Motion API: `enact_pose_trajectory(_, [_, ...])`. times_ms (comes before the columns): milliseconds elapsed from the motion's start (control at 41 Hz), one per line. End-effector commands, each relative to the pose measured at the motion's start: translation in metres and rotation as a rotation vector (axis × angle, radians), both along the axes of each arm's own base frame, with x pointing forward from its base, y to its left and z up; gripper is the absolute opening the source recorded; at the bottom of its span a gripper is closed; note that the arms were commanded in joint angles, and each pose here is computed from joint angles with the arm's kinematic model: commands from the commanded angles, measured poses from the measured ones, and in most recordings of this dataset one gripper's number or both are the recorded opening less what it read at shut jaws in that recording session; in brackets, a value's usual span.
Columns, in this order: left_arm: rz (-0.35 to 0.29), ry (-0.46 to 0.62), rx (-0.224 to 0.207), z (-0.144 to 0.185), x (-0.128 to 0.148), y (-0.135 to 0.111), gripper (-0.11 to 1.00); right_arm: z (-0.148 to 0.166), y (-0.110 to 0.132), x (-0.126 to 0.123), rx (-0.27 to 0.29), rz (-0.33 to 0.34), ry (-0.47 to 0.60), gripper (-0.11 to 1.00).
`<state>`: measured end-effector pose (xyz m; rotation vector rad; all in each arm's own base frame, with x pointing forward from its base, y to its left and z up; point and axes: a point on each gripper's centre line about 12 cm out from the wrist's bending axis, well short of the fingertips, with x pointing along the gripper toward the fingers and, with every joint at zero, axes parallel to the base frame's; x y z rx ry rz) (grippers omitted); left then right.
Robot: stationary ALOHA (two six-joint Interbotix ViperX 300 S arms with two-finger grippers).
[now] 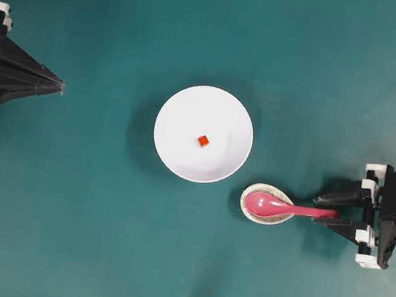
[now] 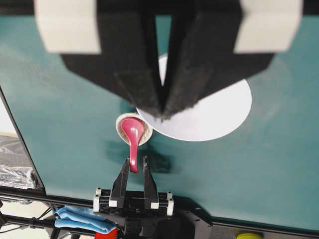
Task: Grip the spoon and scoop the red block from the bowl with right arm.
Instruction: 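Close the right gripper on the pink spoon's handle end, then lift the spoon out of its rest and swing it into the white bowl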
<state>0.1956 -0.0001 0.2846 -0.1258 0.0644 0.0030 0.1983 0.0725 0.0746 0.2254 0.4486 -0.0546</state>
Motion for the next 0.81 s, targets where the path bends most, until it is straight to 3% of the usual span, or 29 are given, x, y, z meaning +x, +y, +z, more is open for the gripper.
enact_pose_trajectory(0, [0.008,-0.023,0.000,0.010,0.003,0.002,0.00,0.004,0.004,0.003,0.016,0.003,-0.026,0.48])
enact_pose_trajectory(317, [0.020,-0.017,0.000,0.009,0.004,0.004,0.00,0.006,0.006,0.005,0.022,0.003,-0.035,0.47])
enact_pose_trajectory(391, [0.020,-0.012,0.000,0.007,0.004,0.004,0.00,0.006,0.006,0.005,0.022,0.005,-0.035,0.43])
enact_pose_trajectory(562, [0.020,-0.012,0.000,0.008,0.005,0.004,0.00,0.006,0.006,0.006,0.018,0.009,-0.036,0.24])
enact_pose_trajectory(781, [0.020,-0.008,0.002,0.006,0.005,0.004,0.00,0.017,0.012,0.013,0.038,0.013,-0.088,0.23])
